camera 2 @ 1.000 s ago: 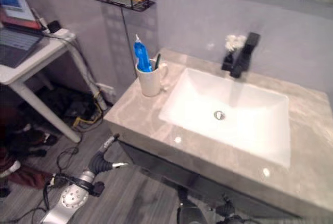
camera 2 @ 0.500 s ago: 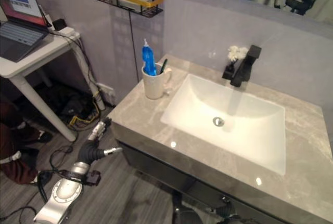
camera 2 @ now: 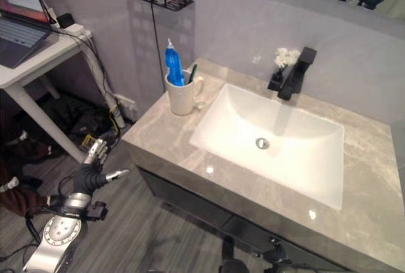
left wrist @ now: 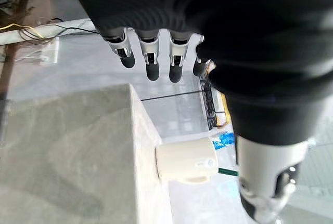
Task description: Put brush and paste in cup on sink, flatten towel.
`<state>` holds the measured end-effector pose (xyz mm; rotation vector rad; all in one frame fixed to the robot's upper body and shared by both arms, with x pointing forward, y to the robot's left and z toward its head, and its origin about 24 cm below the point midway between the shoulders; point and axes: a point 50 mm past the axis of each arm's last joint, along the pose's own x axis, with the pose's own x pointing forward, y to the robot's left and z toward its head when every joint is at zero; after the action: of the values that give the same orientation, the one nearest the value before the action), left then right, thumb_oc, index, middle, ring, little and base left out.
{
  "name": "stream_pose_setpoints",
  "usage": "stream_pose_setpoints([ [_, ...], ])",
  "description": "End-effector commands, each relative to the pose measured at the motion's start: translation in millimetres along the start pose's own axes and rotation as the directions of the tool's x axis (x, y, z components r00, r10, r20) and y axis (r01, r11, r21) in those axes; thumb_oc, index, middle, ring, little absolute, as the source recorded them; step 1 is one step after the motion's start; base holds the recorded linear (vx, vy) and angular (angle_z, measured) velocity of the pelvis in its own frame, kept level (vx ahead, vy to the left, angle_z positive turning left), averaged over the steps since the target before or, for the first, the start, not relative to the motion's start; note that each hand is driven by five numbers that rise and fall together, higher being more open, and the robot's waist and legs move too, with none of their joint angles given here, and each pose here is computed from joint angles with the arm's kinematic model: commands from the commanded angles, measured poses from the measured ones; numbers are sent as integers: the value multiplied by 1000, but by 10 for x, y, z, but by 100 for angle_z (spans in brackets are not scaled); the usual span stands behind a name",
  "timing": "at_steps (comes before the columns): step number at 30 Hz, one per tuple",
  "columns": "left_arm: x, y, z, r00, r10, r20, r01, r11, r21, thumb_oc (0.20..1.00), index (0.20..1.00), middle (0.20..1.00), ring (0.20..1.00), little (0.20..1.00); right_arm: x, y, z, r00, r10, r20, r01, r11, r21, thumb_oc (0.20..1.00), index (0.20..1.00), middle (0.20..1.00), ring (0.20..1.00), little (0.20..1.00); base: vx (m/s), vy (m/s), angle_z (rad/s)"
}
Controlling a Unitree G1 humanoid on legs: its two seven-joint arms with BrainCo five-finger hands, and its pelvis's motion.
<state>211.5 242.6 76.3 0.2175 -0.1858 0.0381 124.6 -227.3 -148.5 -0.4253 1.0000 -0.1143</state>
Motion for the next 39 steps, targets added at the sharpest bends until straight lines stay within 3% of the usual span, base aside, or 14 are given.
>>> stream_pose_setpoints([
  [1, 31, 86, 355, 986, 17, 169, -9, 999, -50, 1000, 1000, 1000, 1000, 1000, 41, -128, 97, 999, -25, 35, 26, 998, -52, 1000, 1000, 1000, 1000, 1000, 69, -44, -8],
  [3, 17, 86, 339, 989, 17, 150, -2, 995, -98, 1000, 1000, 1000, 1000, 1000, 35, -158, 47, 999, -33, 14, 34, 998, -45, 1000, 1000, 1000, 1000, 1000, 49, -35, -3],
  [4, 19, 90, 345, 988, 17, 152, -1, 995, -104, 627, 627, 627, 627, 627, 31, -166, 23, 999, -37, 6, 37, 998, -42, 1000, 1000, 1000, 1000, 1000, 38, -43, 11],
  [5, 25, 89, 368, 987, 12, 159, 7, 993, -120, 200, 200, 200, 200, 200, 21, -182, -39, 999, -39, -16, 38, 998, -54, 1000, 1000, 1000, 1000, 1000, 77, -44, 19],
  [12, 67, 107, 527, 975, 3, 223, 35, 985, -168, 200, 200, 200, 200, 200, -15, -193, -200, 997, -25, -67, 16, 991, -132, 1000, 1000, 1000, 1000, 1000, 27, -7, 5],
  [18, 132, 97, 351, 991, 11, 135, 14, 984, -177, 200, 200, 200, 200, 200, -34, -246, -299, 994, -29, -104, 9, 982, -186, 1000, 1000, 1000, 1000, 1000, -5, 3, -11],
  [25, 257, 108, 272, 995, 22, 96, -10, 991, -132, 200, 200, 200, 200, 200, -22, -266, -280, 993, -35, -110, 14, 983, -184, 1000, 1000, 1000, 1000, 1000, 14, -2, 4],
  [28, 352, 214, 319, 992, 56, 111, -52, 998, -43, 200, 200, 200, 200, 200, 3, -263, -187, 996, -32, -79, 18, 984, -175, 1000, 1000, 1000, 1000, 1000, 2, 4, 3],
  [39, 492, 242, 421, 984, 84, 155, -76, 996, -56, 200, 200, 200, 200, 200, -2, -218, -195, 996, -22, -92, 9, 989, -145, 1000, 1000, 1000, 1000, 1000, -1, -1, 1],
])
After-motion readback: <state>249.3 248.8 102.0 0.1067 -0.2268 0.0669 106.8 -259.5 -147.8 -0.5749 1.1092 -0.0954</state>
